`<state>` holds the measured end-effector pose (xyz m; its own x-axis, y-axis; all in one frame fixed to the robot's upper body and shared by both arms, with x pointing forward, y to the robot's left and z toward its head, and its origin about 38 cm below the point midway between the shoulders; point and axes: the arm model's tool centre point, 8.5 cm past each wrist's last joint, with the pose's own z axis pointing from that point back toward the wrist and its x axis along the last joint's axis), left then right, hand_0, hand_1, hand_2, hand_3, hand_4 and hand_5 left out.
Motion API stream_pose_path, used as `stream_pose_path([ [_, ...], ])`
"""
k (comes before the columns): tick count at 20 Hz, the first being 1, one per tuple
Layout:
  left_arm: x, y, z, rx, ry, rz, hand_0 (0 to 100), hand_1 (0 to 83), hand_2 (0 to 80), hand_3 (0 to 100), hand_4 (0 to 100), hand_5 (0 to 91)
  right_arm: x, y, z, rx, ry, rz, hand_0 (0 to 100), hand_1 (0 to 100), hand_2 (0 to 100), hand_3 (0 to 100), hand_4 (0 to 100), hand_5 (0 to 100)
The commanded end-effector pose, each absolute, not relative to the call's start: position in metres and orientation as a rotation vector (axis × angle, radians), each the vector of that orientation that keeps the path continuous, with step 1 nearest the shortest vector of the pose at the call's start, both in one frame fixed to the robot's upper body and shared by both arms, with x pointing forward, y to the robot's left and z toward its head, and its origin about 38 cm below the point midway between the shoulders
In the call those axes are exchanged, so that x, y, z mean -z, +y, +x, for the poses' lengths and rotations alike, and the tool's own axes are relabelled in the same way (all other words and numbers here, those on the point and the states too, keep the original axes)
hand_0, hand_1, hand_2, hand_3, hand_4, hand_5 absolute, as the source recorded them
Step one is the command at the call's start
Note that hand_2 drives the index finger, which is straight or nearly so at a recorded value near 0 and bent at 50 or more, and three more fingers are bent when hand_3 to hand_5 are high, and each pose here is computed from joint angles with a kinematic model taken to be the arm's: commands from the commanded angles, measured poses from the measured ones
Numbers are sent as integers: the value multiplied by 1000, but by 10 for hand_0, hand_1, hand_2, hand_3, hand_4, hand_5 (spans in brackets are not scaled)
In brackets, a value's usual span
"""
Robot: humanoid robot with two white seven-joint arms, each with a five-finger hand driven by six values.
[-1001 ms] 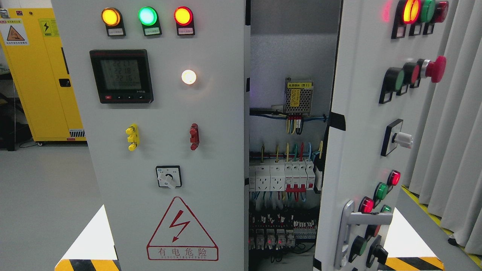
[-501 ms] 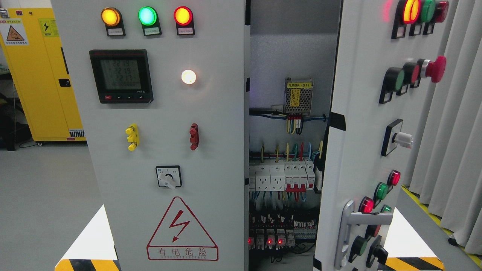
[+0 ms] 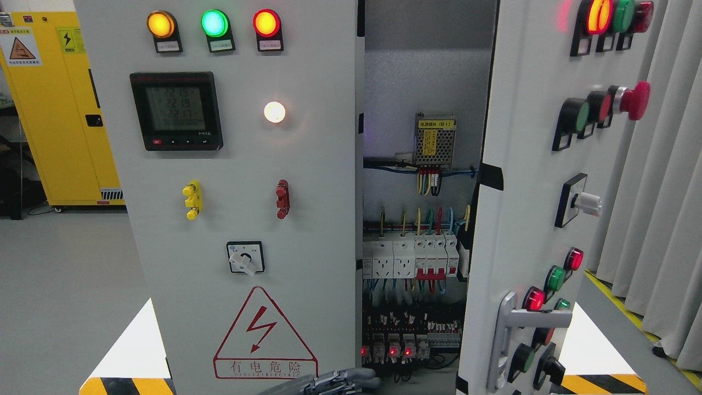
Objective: Open door with both hands
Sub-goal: 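Reach the left hand into the gap behind the push-button door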
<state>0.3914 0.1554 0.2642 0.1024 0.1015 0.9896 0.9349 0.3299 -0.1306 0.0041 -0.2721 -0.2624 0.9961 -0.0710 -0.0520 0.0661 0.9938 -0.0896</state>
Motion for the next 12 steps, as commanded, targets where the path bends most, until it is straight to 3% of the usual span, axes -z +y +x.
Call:
stream_pose_path([
  [1, -361, 128, 398, 963, -1466, -1166, 120, 556, 0, 0, 0, 0, 263, -262, 25, 51, 26, -73, 0, 500, 40, 0, 0, 0],
  [12, -411, 85, 435, 953, -1393, -1277, 120, 556, 0, 0, 0, 0, 263, -259, 26, 15, 24, -70, 0, 500, 40, 0, 0, 0],
])
